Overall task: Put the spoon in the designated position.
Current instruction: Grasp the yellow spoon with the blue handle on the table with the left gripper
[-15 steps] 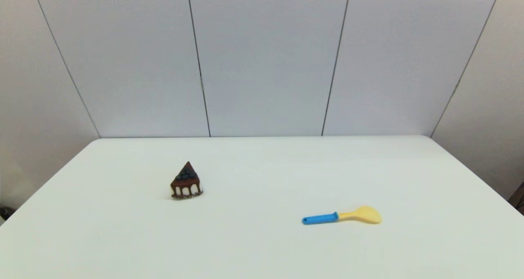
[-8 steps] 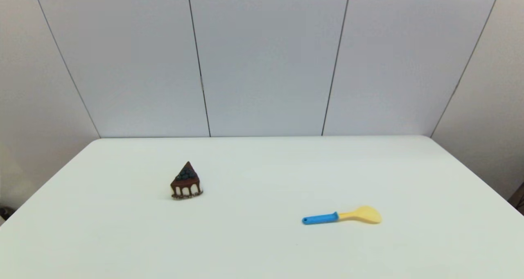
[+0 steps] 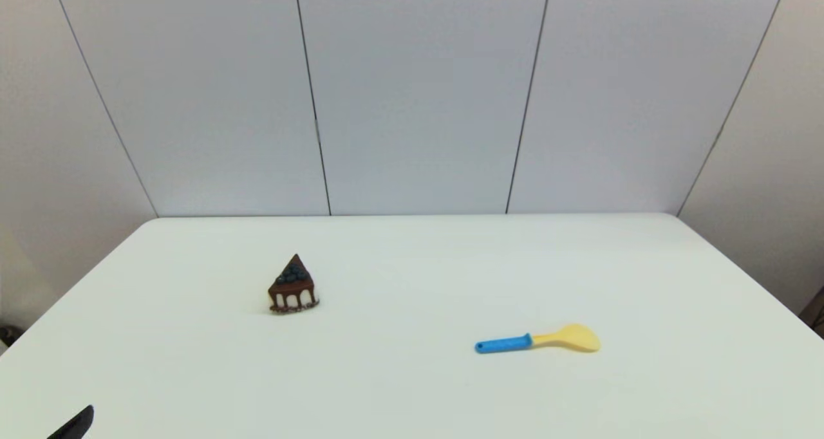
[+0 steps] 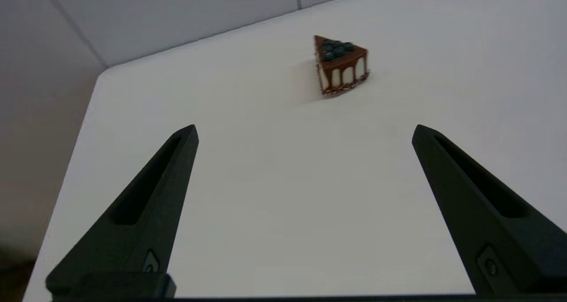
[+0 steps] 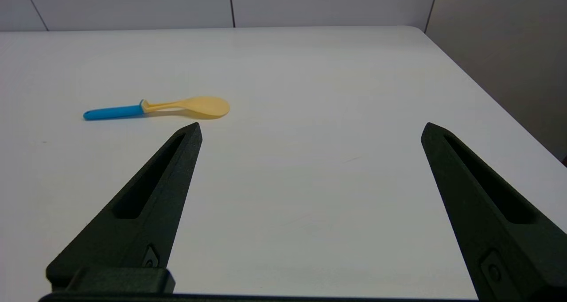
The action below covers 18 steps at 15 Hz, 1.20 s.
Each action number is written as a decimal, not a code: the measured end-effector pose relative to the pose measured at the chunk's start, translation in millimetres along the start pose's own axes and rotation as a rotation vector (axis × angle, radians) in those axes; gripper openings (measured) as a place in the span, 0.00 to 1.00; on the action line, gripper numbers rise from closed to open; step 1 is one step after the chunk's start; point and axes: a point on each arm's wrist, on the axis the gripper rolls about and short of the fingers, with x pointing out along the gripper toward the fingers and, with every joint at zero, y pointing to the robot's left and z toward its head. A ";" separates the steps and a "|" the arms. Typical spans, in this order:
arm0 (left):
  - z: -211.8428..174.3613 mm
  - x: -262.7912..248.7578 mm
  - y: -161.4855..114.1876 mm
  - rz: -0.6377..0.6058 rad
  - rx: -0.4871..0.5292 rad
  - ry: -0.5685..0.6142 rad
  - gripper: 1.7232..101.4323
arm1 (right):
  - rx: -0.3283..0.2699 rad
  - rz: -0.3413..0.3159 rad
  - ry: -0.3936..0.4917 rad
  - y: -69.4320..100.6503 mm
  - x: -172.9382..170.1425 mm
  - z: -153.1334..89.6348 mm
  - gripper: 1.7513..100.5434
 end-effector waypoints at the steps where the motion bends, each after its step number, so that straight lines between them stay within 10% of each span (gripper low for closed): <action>1: 10.8 8.5 3.7 -0.049 0.028 0.008 0.96 | 0.000 0.000 0.000 0.0 0.0 0.0 0.97; 8: 87.8 103.9 8.8 -0.444 0.208 -0.016 0.96 | 0.000 0.001 0.000 0.0 0.0 0.0 0.97; 18: 153.3 238.8 -133.4 -0.777 0.345 -0.020 0.96 | 0.000 0.000 0.000 0.0 0.0 0.0 0.97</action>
